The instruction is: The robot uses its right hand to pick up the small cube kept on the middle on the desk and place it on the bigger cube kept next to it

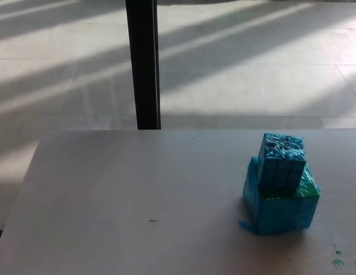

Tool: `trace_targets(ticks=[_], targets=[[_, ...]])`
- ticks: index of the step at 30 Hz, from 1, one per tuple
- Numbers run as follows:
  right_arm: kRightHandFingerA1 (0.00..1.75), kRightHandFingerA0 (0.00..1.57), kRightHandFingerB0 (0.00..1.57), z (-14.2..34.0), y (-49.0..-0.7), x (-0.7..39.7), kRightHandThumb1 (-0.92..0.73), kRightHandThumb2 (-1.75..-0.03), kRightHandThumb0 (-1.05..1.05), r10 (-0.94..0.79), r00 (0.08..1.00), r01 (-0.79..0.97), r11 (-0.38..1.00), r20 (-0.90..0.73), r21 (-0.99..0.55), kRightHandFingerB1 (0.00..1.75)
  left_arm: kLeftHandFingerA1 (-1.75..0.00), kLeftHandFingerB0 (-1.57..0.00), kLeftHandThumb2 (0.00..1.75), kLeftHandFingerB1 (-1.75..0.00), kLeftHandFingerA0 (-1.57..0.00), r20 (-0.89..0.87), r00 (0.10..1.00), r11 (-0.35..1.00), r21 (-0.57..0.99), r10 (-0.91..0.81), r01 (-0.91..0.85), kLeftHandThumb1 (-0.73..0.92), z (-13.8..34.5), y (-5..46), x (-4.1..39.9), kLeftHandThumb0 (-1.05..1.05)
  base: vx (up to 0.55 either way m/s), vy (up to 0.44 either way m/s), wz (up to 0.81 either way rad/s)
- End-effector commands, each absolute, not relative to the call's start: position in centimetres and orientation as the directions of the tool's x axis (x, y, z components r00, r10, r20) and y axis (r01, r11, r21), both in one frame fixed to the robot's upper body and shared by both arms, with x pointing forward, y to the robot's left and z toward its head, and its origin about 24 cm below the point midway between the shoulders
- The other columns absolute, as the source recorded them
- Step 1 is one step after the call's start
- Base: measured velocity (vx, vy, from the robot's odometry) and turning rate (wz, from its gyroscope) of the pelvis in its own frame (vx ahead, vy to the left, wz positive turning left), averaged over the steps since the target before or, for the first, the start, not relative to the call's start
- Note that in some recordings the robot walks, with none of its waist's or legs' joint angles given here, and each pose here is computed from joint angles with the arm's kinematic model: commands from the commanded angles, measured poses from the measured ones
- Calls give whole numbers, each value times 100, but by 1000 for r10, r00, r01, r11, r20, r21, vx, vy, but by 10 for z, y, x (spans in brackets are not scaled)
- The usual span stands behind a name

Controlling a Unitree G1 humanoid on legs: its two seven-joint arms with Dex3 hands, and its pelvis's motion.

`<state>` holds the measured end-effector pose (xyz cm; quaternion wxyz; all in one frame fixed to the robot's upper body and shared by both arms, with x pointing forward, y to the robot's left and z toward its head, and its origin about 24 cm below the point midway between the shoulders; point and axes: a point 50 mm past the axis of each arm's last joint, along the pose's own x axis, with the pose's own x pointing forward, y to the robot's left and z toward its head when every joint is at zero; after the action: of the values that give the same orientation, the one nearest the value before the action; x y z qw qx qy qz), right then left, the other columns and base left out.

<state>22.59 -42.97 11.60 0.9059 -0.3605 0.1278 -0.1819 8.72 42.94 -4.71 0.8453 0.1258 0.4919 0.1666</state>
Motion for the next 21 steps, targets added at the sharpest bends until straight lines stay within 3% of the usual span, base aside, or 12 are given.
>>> trace_targets(ticks=[1,2,3,5,6,9,10,12,18,19,20,21], targets=[[58,0,14,82,-455,178,-67,-112,-104,-668,743,501,593,-38,-631,53,-62,-64,59,-53,-52,-783,453,903,400,426,-158,65,-44,434,84,-67,0,0,0],[58,0,14,82,-455,178,-67,-112,-104,-668,743,501,592,-37,-631,53,-62,-64,59,-53,-52,-783,453,903,400,426,-158,65,-44,434,84,-67,0,0,0],[45,0,0,69,-455,170,-86,-63,-103,-692,719,517,597,-67,-614,60,-59,-59,59,-48,-45,-788,444,904,374,427,-206,62,-44,434,83,-66,0,0,0],[52,0,0,51,-453,161,-89,-66,-101,-721,682,528,600,-120,-601,59,-57,-58,60,-46,-44,-789,440,902,397,429,-167,64,-44,434,84,-67,0,0,0],[62,0,3,45,-452,158,-68,-113,-103,-732,667,532,598,-138,-600,54,-61,-63,60,-50,-47,-787,445,902,402,427,-155,65,-43,434,84,-68,0,0,0],[61,0,3,34,-451,153,-68,-110,-99,-753,634,562,604,-176,-565,54,-67,-61,60,-56,-51,-786,466,911,383,407,-152,66,-43,433,87,-68,0,0,0],[52,0,0,27,-449,150,-87,-65,-95,-759,621,591,618,-197,-518,67,-69,-64,60,-61,-54,-786,465,912,374,408,-168,65,-43,433,86,-67,0,0,0],[53,0,0,19,-448,146,-88,-64,-98,-772,592,630,622,-231,-464,70,-56,-57,61,-45,-46,-789,463,913,375,404,-158,67,-45,431,86,-67,0,0,0],[62,0,0,1,-439,140,-88,-66,-92,-773,563,675,635,-294,-376,70,-70,-68,60,-59,-58,-785,459,909,378,417,-179,64,-46,431,88,-66,0,0,0],[60,0,0,-1,-439,140,-86,-65,-92,-768,560,678,640,-309,-361,70,-66,-58,60,-54,-49,-786,460,909,385,413,-157,67,-45,431,88,-69,0,0,0],[67,0,0,-6,-437,138,-86,-63,-90,-758,559,689,650,-336,-321,74,-75,-68,59,-62,-65,-783,465,909,386,413,-159,64,-46,431,87,-66,0,0,0],[67,0,0,-7,-437,138,-86,-63,-90,-757,557,691,651,-342,-315,74,-75,-68,59,-62,-65,-781,468,909,378,414,-174,64,-46,431,87,-66,0,0,0]])
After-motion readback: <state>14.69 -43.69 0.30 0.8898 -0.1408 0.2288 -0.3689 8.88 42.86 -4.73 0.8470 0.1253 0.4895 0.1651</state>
